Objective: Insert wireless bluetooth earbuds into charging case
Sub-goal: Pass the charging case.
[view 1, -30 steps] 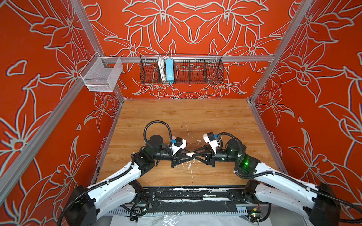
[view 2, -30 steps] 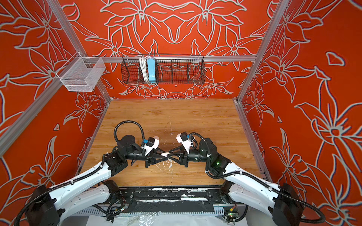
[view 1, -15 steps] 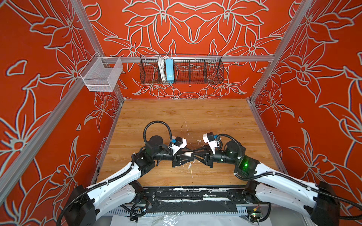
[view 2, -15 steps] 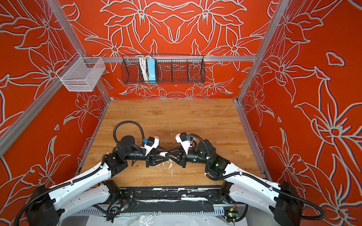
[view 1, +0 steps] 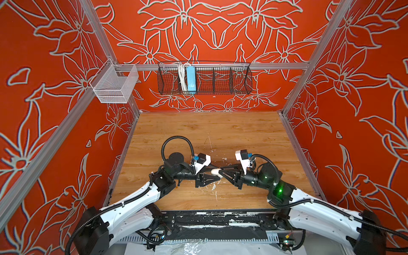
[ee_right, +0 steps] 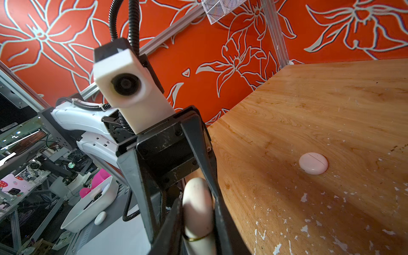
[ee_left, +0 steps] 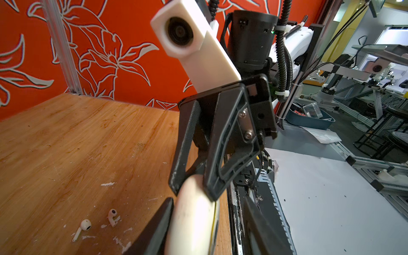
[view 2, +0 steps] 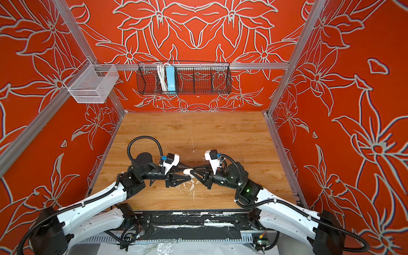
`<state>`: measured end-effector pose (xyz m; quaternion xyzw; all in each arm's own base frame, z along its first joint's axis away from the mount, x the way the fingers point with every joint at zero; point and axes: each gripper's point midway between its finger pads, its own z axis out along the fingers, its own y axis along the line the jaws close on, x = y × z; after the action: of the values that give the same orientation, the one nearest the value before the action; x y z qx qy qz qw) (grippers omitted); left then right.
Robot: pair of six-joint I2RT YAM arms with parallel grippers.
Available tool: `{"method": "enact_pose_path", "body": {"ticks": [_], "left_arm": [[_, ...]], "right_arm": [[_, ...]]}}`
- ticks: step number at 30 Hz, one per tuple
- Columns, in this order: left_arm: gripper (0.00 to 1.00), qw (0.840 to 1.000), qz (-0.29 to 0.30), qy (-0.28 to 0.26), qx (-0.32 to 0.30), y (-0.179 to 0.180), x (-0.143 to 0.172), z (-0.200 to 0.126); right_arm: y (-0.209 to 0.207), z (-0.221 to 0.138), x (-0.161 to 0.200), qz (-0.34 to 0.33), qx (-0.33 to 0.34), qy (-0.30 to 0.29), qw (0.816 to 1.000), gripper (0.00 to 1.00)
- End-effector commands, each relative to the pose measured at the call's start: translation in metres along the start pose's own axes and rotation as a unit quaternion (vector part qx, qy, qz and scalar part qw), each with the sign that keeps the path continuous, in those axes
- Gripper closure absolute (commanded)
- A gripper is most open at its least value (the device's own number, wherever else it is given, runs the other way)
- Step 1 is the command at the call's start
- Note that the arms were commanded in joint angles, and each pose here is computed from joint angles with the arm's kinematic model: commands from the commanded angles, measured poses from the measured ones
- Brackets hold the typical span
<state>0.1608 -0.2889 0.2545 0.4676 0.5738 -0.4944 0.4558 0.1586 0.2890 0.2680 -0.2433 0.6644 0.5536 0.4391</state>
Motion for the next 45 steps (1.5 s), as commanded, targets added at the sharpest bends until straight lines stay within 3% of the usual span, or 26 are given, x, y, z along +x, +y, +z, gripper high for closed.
{"method": "enact_pose_path", "body": {"ticks": [1,7,10,22,25,28,39,45], "left_arm": [[0.50,0.999,0.012,-0.010,0.039,-0.011,-0.013,0.004],[0.54,0.999,0.000,-0.001,0.045,-0.007,-0.007,0.009],[0.66,0.999,0.000,0.000,0.046,-0.007,-0.006,0.010],[0.94,0.999,0.007,-0.006,0.049,-0.009,-0.008,0.008],[0.99,0.999,0.010,-0.003,0.051,-0.010,-0.008,0.008],[1.00,0.998,0.013,0.004,0.061,-0.013,-0.007,0.008],[1.00,0.996,0.004,0.021,0.085,-0.017,-0.010,0.011],[1.00,0.995,0.011,0.027,0.092,-0.021,-0.008,0.011]], "right_arm": [[0.004,-0.002,-0.013,0.000,-0.007,-0.032,0.999,0.96],[0.007,-0.005,-0.016,-0.003,-0.011,-0.041,0.999,0.96],[0.007,-0.006,-0.015,-0.003,-0.011,-0.042,0.999,0.97],[-0.006,-0.014,-0.014,-0.008,0.028,-0.051,0.998,0.96],[-0.015,-0.016,-0.013,-0.008,0.058,-0.046,0.997,0.85],[-0.015,-0.015,-0.011,-0.016,0.064,-0.028,0.997,0.68],[0.005,-0.003,0.003,-0.049,0.008,0.045,0.998,0.59],[-0.029,-0.005,0.000,-0.035,0.108,0.050,0.992,0.61]]}}
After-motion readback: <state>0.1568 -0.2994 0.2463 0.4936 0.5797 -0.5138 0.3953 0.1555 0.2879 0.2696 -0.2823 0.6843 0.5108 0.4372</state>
